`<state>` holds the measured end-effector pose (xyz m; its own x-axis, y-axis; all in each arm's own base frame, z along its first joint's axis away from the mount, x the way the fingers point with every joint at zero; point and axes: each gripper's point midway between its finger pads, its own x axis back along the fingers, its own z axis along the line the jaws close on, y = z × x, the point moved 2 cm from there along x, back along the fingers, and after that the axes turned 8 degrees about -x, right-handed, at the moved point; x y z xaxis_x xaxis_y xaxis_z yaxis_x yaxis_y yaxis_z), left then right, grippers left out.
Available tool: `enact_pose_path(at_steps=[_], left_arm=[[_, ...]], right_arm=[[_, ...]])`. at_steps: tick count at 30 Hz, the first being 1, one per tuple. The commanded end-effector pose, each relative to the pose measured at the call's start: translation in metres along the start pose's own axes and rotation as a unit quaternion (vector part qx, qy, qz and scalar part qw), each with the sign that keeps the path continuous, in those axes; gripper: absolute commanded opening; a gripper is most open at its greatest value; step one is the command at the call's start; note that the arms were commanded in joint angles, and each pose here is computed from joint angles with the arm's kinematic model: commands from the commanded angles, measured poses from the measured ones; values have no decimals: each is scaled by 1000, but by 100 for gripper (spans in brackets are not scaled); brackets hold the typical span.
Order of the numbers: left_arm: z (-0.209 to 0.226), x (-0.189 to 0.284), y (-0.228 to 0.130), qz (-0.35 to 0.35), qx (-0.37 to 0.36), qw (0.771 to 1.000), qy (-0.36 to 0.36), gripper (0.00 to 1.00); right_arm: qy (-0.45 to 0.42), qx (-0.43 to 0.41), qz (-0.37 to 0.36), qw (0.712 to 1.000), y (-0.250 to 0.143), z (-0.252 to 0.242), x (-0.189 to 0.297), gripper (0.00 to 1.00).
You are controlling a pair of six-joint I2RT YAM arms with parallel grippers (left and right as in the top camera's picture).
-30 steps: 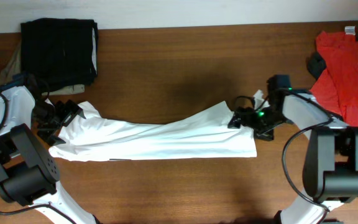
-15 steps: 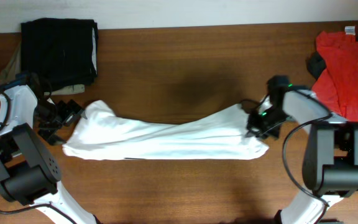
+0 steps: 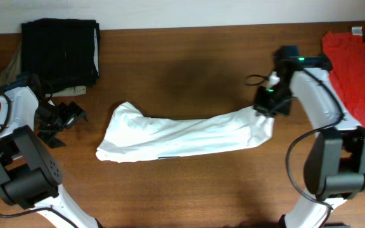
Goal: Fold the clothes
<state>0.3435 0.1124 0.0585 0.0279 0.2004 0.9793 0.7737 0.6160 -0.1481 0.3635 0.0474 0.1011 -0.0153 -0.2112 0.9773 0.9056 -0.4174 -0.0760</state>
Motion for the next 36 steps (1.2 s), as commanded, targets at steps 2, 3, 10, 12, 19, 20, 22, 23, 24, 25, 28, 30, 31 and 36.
enact_pose_path(at_steps=[2, 3, 10, 12, 19, 20, 22, 23, 24, 25, 28, 30, 31, 36], left_arm=[[-12, -2, -2, -2, -18, 1000, 6, 99], [-15, -2, -3, -2, -22, 1000, 6, 99], [-29, -6, -6, -10, -47, 999, 16, 99], [-32, -6, -7, -9, -51, 999, 16, 99], [-34, -7, -7, -10, -54, 998, 16, 99], [-34, -7, -7, -10, -54, 998, 16, 99], [-34, -7, -7, -10, -55, 998, 16, 99], [-34, -7, -7, -10, -55, 998, 16, 99], [-34, -7, -7, -10, -55, 998, 16, 99], [-34, -7, -7, -10, -54, 998, 16, 99], [-34, -7, -7, -10, -54, 998, 16, 99], [-34, -7, -7, -10, -55, 998, 16, 99], [-34, -7, -7, -10, -54, 998, 16, 99], [-32, -7, -7, -11, -54, 998, 22, 99]], right_arm=[[28, 67, 3, 997, -26, 56, -5, 4], [28, 75, 5, 997, -34, 66, -8, 4], [40, 133, 5, 990, -76, 119, -21, 4], [43, 152, 5, 987, -87, 130, -24, 4], [50, 186, 4, 981, -114, 155, -31, 4], [54, 193, 2, 980, -117, 159, -32, 4], [61, 202, -2, 978, -120, 166, -33, 5], [64, 207, -4, 976, -123, 169, -34, 6], [66, 211, -5, 975, -124, 171, -34, 8], [69, 216, -6, 974, -127, 174, -34, 8], [74, 223, -8, 972, -132, 181, -36, 8], [76, 220, -8, 972, -134, 184, -38, 8], [74, 221, -6, 972, -136, 185, -42, 8], [68, 235, 4, 970, -145, 192, -62, 19]])
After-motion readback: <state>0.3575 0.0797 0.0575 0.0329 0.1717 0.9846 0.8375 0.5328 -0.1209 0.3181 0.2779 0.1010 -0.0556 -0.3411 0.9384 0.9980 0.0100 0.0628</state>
